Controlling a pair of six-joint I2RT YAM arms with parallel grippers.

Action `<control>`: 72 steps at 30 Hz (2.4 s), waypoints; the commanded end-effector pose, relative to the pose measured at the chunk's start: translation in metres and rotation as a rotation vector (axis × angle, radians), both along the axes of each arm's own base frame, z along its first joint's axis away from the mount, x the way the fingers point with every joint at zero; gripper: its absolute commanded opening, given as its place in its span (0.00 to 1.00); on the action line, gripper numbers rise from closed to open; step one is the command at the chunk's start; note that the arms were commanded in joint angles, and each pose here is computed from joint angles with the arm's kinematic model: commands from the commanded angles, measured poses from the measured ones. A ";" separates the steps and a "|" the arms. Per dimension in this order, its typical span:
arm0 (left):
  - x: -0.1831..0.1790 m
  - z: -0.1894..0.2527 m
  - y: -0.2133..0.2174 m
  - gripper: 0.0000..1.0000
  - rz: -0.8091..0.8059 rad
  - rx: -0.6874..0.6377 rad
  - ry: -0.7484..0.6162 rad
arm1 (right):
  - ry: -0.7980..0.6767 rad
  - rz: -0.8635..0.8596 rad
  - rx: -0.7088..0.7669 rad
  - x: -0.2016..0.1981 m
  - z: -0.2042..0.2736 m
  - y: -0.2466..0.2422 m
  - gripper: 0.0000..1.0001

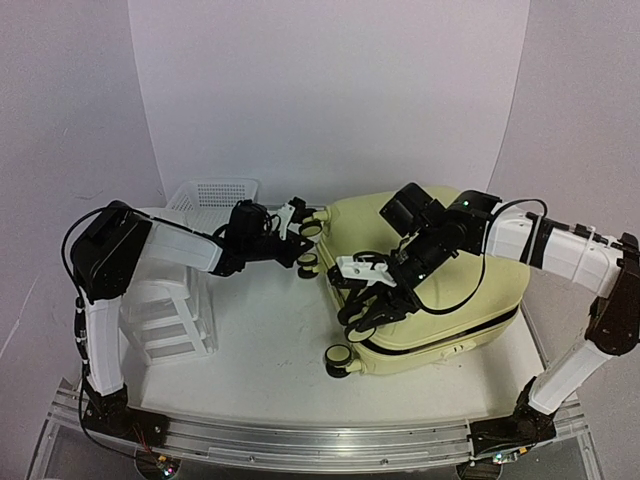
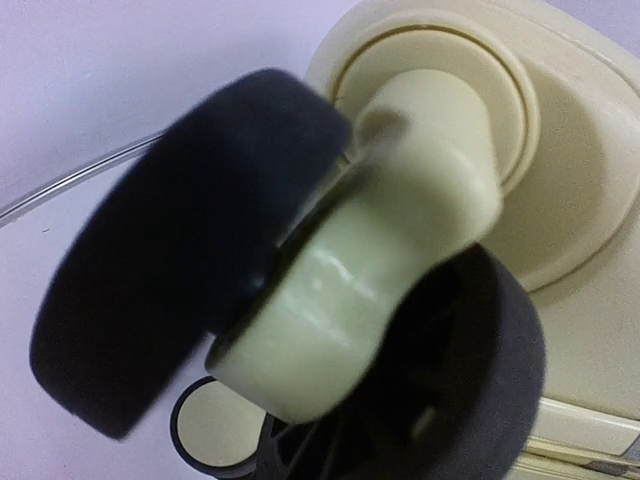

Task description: Open, take out, and arrange the luggage

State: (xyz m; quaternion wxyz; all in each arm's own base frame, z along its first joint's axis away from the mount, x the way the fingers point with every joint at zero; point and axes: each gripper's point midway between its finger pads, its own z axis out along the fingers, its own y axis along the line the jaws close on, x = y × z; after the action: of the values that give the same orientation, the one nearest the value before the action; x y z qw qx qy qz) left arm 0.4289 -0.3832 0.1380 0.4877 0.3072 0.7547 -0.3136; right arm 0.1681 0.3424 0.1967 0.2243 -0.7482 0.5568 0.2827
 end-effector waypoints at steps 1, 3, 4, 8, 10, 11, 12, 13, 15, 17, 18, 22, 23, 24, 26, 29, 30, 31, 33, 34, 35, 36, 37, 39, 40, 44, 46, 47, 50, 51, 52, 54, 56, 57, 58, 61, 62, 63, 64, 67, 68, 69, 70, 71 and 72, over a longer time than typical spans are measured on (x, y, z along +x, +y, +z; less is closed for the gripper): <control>0.110 0.027 0.106 0.00 0.429 0.025 -0.096 | 0.441 -0.147 -0.140 -0.048 -0.001 -0.036 0.00; 0.119 0.031 0.102 0.00 0.434 0.005 -0.097 | 0.442 -0.146 -0.141 -0.048 -0.002 -0.036 0.00; 0.123 0.034 0.100 0.00 0.440 -0.004 -0.102 | 0.443 -0.145 -0.138 -0.048 -0.001 -0.036 0.00; 0.136 0.037 0.085 0.00 0.393 -0.017 -0.129 | 0.451 -0.142 -0.126 -0.048 0.003 -0.033 0.00; 0.140 0.041 0.081 0.00 0.380 -0.024 -0.154 | 0.458 -0.140 -0.122 -0.049 0.005 -0.032 0.00; 0.143 0.042 0.087 0.00 0.413 -0.015 -0.168 | 0.457 -0.142 -0.123 -0.049 0.005 -0.032 0.00; 0.144 0.044 0.092 0.00 0.437 -0.010 -0.177 | 0.448 -0.146 -0.124 -0.048 0.005 -0.033 0.00; 0.144 0.046 0.097 0.00 0.456 -0.010 -0.182 | 0.441 -0.149 -0.123 -0.047 0.006 -0.033 0.00; 0.146 0.050 0.110 0.00 0.505 -0.011 -0.198 | 0.429 -0.152 -0.117 -0.046 0.009 -0.034 0.00; 0.147 0.050 0.119 0.00 0.517 -0.036 -0.195 | 0.424 -0.149 -0.114 -0.047 0.010 -0.035 0.00; 0.147 0.049 0.117 0.00 0.480 -0.051 -0.181 | 0.424 -0.152 -0.116 -0.047 0.009 -0.035 0.00; 0.129 0.038 0.090 0.00 0.236 -0.069 -0.159 | 0.437 -0.147 -0.104 -0.047 0.012 -0.033 0.00; 0.121 0.035 0.084 0.00 0.159 -0.082 -0.144 | 0.439 -0.145 -0.102 -0.048 0.013 -0.032 0.00; 0.116 0.033 0.083 0.00 0.132 -0.083 -0.136 | 0.439 -0.146 -0.101 -0.048 0.013 -0.032 0.00; 0.110 0.027 0.093 0.00 0.154 -0.057 -0.133 | 0.440 -0.145 -0.099 -0.049 0.014 -0.033 0.00; 0.108 0.030 0.099 0.00 0.130 -0.043 -0.156 | 0.451 -0.139 -0.093 -0.052 0.015 -0.034 0.00; 0.109 0.033 0.097 0.00 0.107 -0.042 -0.176 | 0.455 -0.138 -0.093 -0.053 0.015 -0.034 0.00; 0.111 0.035 0.095 0.00 0.087 -0.035 -0.198 | 0.461 -0.141 -0.098 -0.053 0.014 -0.034 0.00; 0.116 0.045 0.088 0.00 0.048 -0.038 -0.243 | 0.472 -0.147 -0.107 -0.053 0.012 -0.034 0.00; 0.121 0.047 0.086 0.00 0.044 -0.045 -0.246 | 0.478 -0.146 -0.111 -0.054 0.011 -0.035 0.00; 0.127 0.049 0.085 0.00 0.044 -0.054 -0.249 | 0.483 -0.144 -0.108 -0.055 0.012 -0.035 0.00; 0.136 0.049 0.084 0.00 0.058 -0.057 -0.248 | 0.489 -0.142 -0.106 -0.057 0.013 -0.035 0.00; 0.146 0.042 0.085 0.00 0.094 -0.055 -0.231 | 0.493 -0.141 -0.102 -0.057 0.014 -0.035 0.00; 0.160 0.042 0.086 0.00 0.133 -0.085 -0.210 | 0.498 -0.142 -0.099 -0.057 0.015 -0.035 0.00; 0.164 0.043 0.083 0.00 0.145 -0.120 -0.183 | 0.503 -0.142 -0.101 -0.058 0.016 -0.034 0.00; 0.178 0.040 0.072 0.00 0.151 -0.221 -0.104 | 0.529 -0.135 -0.113 -0.058 0.014 -0.031 0.00; 0.175 0.037 0.051 0.00 0.108 -0.211 -0.129 | 0.541 -0.133 -0.123 -0.058 0.012 -0.030 0.00; 0.169 0.035 0.037 0.00 0.090 -0.181 -0.163 | 0.542 -0.131 -0.123 -0.057 0.012 -0.029 0.00; 0.153 0.029 0.009 0.00 0.089 -0.106 -0.227 | 0.550 -0.127 -0.124 -0.058 0.014 -0.026 0.00; 0.150 0.028 0.004 0.00 0.083 -0.103 -0.227 | 0.550 -0.127 -0.123 -0.057 0.014 -0.026 0.00; 0.147 0.027 -0.002 0.00 0.083 -0.103 -0.224 | 0.552 -0.128 -0.124 -0.058 0.014 -0.027 0.00; 0.147 0.022 -0.002 0.00 0.113 -0.099 -0.210 | 0.542 -0.134 -0.128 -0.057 0.013 -0.028 0.00; 0.147 0.025 0.007 0.00 0.155 -0.098 -0.195 | 0.518 -0.179 -0.133 -0.050 0.010 -0.026 0.00; 0.144 0.031 0.012 0.00 0.175 -0.095 -0.195 | 0.510 -0.207 -0.132 -0.046 0.009 -0.025 0.00; 0.141 0.039 0.018 0.02 0.194 -0.091 -0.196 | 0.505 -0.225 -0.127 -0.044 0.009 -0.025 0.00; 0.123 0.068 0.032 0.22 0.221 -0.095 -0.176 | 0.470 -0.282 -0.108 -0.038 0.006 -0.026 0.01; 0.115 0.077 0.033 0.29 0.201 -0.097 -0.164 | 0.456 -0.310 -0.113 -0.035 0.003 -0.028 0.06; 0.105 0.082 0.032 0.36 0.180 -0.101 -0.144 | 0.433 -0.354 -0.126 -0.030 -0.001 -0.031 0.14; 0.095 0.086 0.029 0.43 0.143 -0.114 -0.127 | 0.409 -0.427 -0.149 -0.021 -0.007 -0.035 0.20; 0.069 0.088 0.015 0.68 0.034 -0.146 -0.066 | 0.363 -0.684 -0.173 0.006 -0.014 -0.046 0.57; 0.062 0.089 0.011 0.78 0.000 -0.161 -0.042 | 0.373 -0.762 -0.167 0.013 -0.011 -0.047 0.72; 0.056 0.090 0.008 0.85 -0.017 -0.172 -0.022 | 0.409 -0.826 -0.155 0.016 -0.007 -0.046 0.94; 0.051 0.093 0.007 0.87 -0.025 -0.178 -0.013 | 0.447 -0.874 -0.140 0.018 -0.002 -0.044 0.98; 0.046 0.095 0.006 0.88 -0.031 -0.179 -0.008 | 0.474 -0.919 -0.129 0.021 0.003 -0.043 0.98; 0.043 0.099 0.008 0.88 -0.029 -0.181 -0.008 | 0.496 -0.968 -0.114 0.025 0.010 -0.042 0.98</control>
State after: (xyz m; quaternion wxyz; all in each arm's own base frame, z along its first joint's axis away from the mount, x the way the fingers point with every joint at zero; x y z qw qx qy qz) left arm 0.5021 -0.3650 0.1756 0.4991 0.2577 0.7556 -0.3369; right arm 0.1799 0.3241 0.2085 0.2127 -0.5509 0.7522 0.2924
